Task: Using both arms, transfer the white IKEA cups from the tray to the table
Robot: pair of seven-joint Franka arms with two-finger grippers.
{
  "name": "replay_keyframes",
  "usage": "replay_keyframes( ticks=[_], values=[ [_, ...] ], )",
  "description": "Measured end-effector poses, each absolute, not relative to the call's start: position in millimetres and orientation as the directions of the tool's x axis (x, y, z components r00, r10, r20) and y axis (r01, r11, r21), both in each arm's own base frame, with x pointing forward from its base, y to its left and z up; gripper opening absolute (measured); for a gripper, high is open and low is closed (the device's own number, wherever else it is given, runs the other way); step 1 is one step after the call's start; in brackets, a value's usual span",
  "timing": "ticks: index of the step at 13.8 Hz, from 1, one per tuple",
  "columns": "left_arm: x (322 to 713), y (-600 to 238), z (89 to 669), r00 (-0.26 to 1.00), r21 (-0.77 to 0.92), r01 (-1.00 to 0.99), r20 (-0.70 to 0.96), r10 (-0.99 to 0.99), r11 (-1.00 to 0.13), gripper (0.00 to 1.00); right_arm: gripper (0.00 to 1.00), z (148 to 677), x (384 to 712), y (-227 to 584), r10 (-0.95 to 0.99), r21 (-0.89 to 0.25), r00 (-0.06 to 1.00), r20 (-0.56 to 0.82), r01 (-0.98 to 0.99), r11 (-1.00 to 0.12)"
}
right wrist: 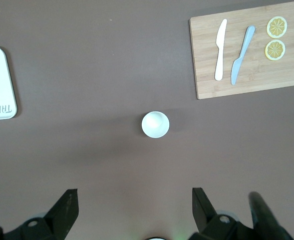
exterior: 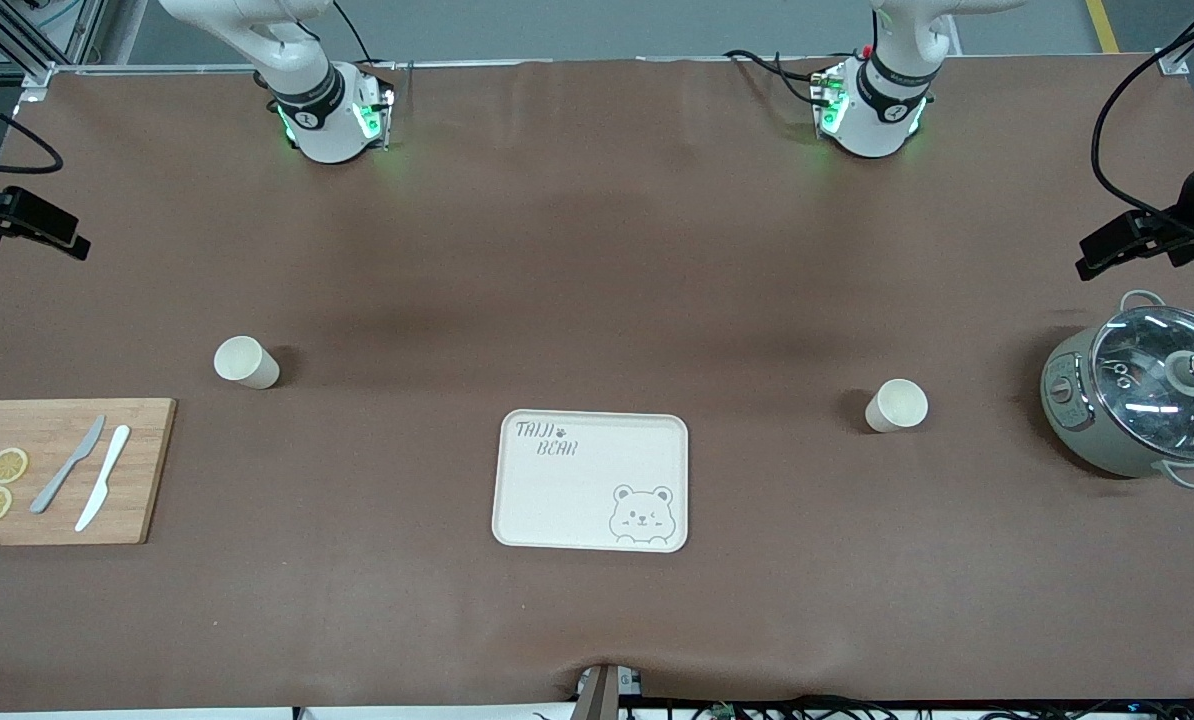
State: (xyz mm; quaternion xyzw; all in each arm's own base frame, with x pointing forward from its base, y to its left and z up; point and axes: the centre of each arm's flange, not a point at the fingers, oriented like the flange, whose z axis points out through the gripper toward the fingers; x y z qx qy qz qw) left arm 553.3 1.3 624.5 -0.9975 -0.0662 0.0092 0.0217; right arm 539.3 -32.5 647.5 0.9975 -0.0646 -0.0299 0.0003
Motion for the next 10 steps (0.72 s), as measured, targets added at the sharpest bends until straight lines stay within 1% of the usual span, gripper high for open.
replay_keyframes(
  ticks=[6,10],
  values=[
    [553.4,-8.9,624.3,0.993,-0.044,0.113,-0.015,0.114,-0.993,1.0,1.0,647.5,539.3,-31.8,-0.128,0.005,0.99,-0.06,-0.128,-0.992],
    [551.1,-58.2,622.9,0.999,-0.043,0.025,-0.018,0.026,-0.999,1.0,1.0,647.4,539.6,-23.5,-0.112,0.005,0.992,-0.061,-0.112,-0.994]
  ],
)
